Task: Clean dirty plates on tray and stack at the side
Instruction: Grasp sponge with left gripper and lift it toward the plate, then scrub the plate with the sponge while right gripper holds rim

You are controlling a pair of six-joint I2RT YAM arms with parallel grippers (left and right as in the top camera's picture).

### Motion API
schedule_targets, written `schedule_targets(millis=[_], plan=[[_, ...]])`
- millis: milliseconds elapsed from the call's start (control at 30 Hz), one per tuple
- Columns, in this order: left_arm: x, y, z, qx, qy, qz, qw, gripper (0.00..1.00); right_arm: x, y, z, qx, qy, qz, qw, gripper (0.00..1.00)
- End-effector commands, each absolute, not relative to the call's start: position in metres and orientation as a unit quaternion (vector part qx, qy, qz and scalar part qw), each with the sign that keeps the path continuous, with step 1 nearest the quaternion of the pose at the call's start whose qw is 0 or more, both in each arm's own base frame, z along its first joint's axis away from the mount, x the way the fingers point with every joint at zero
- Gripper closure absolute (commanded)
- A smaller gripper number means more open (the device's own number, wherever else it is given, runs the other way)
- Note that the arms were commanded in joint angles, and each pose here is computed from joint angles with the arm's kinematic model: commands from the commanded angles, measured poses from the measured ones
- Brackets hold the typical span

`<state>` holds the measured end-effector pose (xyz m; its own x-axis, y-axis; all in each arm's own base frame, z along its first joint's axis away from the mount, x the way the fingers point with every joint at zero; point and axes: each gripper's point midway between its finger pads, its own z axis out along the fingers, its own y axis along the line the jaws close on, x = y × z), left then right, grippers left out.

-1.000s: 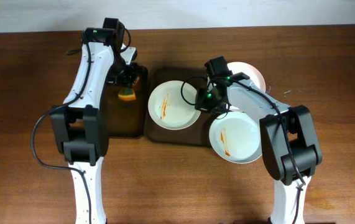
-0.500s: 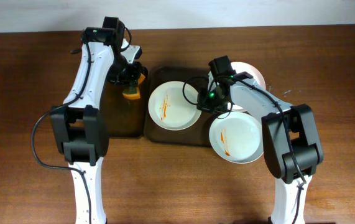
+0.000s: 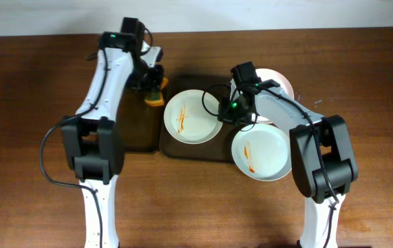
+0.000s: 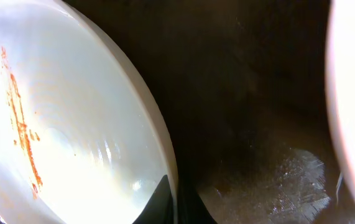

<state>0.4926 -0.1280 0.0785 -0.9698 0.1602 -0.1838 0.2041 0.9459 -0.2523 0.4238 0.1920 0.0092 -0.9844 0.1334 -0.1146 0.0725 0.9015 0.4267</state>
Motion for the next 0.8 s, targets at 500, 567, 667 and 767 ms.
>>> schedule_targets(millis=[500,567,667,767], plan=[[0.384,-0.185,0.002,0.136,0.985,-0.080,-0.074,1.00,0.426,0.195,0.006,0.049,0.971,0.225,0.070,0.96],[0.397,-0.196,0.000,0.160,0.983,-0.087,-0.040,1.00,0.426,0.195,0.007,0.049,0.970,0.226,0.071,0.96],[0.424,-0.204,0.000,0.162,0.982,-0.095,0.018,1.00,0.426,0.195,0.007,0.049,0.970,0.225,0.071,0.96],[0.454,-0.186,0.000,0.095,0.992,-0.036,0.073,1.00,0.428,0.195,0.007,0.049,0.970,0.227,0.075,0.96]])
